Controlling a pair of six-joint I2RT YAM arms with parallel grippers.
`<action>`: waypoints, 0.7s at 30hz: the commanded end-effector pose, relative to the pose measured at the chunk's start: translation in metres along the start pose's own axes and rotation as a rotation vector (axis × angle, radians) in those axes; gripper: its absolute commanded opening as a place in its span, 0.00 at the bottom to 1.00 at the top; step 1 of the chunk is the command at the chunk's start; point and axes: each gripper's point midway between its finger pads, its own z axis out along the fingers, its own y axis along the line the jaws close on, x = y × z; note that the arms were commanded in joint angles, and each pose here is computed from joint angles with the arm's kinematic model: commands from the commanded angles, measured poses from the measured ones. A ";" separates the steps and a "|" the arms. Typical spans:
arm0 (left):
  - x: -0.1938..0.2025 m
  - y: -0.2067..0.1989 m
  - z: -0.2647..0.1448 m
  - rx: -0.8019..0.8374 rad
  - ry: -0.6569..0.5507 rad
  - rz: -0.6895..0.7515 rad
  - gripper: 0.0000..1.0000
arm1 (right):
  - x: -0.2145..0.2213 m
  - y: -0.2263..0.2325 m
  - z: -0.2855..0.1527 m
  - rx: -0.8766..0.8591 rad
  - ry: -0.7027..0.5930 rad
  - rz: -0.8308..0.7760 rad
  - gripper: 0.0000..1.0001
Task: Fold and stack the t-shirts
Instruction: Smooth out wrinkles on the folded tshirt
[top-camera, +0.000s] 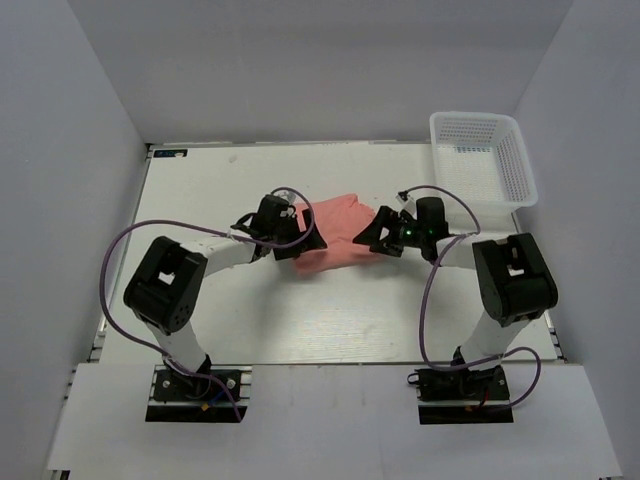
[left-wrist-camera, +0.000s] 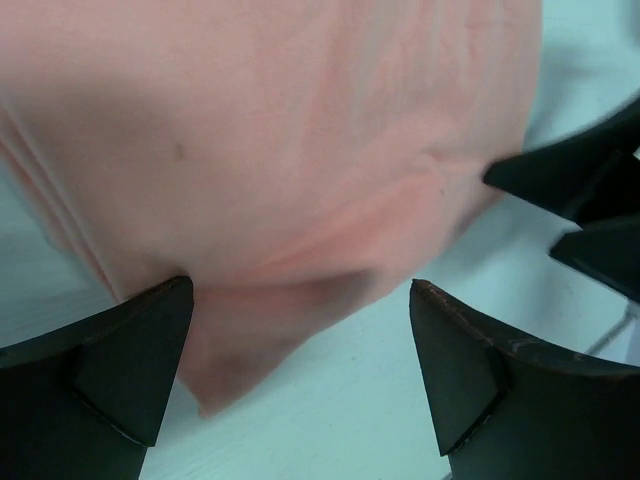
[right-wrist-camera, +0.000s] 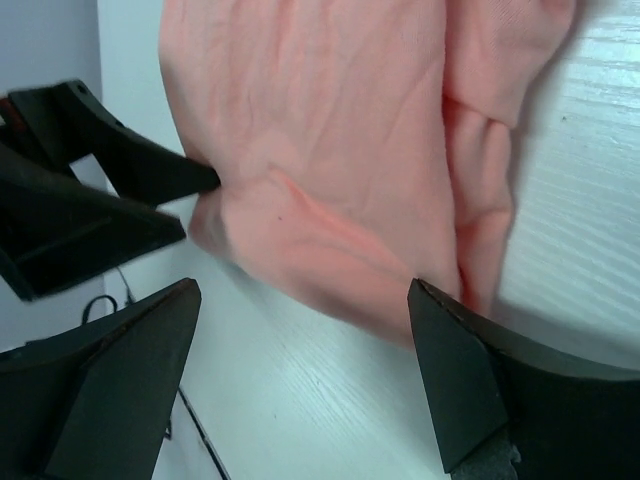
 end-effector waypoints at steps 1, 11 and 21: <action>-0.031 0.010 -0.023 -0.144 -0.078 0.023 1.00 | -0.016 0.018 -0.017 -0.004 -0.028 -0.128 0.90; -0.076 0.001 -0.087 -0.218 -0.292 -0.016 1.00 | -0.046 0.083 -0.087 0.020 -0.222 -0.337 0.90; -0.072 0.018 -0.034 -0.292 -0.194 -0.045 0.96 | -0.042 0.107 -0.127 0.042 -0.305 -0.417 0.90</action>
